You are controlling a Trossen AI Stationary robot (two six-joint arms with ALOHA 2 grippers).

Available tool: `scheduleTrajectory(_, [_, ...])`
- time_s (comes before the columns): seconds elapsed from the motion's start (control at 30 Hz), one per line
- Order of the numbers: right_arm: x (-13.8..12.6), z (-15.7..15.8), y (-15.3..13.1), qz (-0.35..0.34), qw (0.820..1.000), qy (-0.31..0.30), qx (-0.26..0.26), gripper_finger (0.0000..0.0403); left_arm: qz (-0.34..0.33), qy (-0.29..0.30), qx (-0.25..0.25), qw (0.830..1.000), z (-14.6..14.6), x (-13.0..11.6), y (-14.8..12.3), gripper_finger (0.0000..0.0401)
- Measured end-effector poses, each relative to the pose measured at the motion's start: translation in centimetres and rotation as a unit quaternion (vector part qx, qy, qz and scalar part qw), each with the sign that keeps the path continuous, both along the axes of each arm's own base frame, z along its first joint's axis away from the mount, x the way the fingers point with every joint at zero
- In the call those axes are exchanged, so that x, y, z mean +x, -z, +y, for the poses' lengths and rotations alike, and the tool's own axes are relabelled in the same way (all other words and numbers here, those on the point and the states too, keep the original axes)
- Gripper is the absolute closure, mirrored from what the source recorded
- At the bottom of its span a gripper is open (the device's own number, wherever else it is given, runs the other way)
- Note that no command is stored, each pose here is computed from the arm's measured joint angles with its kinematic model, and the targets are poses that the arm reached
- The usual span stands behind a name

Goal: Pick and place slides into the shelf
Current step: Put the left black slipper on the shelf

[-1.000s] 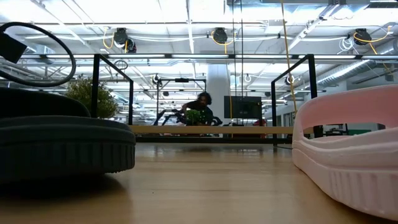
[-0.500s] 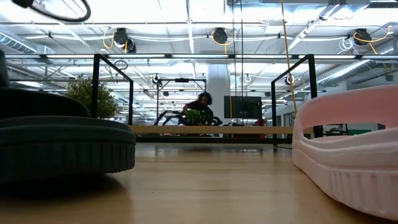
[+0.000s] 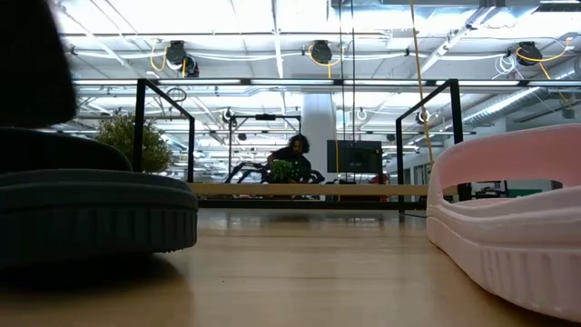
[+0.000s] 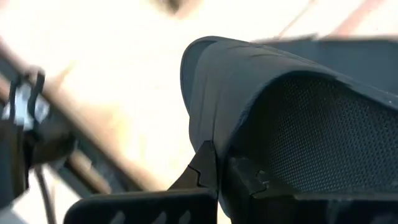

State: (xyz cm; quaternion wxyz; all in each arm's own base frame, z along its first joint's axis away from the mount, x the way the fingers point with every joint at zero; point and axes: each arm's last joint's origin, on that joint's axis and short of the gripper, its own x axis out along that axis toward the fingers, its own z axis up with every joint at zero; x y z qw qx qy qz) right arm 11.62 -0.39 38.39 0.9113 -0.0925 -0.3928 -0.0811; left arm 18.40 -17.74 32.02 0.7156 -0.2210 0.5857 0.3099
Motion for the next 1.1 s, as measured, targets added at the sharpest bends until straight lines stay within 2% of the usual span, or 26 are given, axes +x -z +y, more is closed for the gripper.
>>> scheduleTrajectory(0.23, [0.0,-0.4,0.1,0.003,0.998,0.044,0.048,0.0275,-0.121,0.067,0.052,0.989,0.5,3.2,-4.7,0.0401])
scheduleTrajectory(0.47, [0.0,-0.4,0.1,0.005,0.997,0.050,0.054,0.0275,-0.149,0.142,0.130,0.970,3.3,6.4,-7.6,0.0401])
scheduleTrajectory(0.87, [0.0,-0.4,0.1,0.005,0.997,0.050,0.054,0.0275,-0.043,0.191,0.242,0.950,11.6,10.4,-7.3,0.0401])
scheduleTrajectory(1.1, [0.0,-0.4,0.1,0.005,0.997,0.051,0.055,0.0275,0.043,0.253,0.303,0.918,13.7,13.5,-5.2,0.0401])
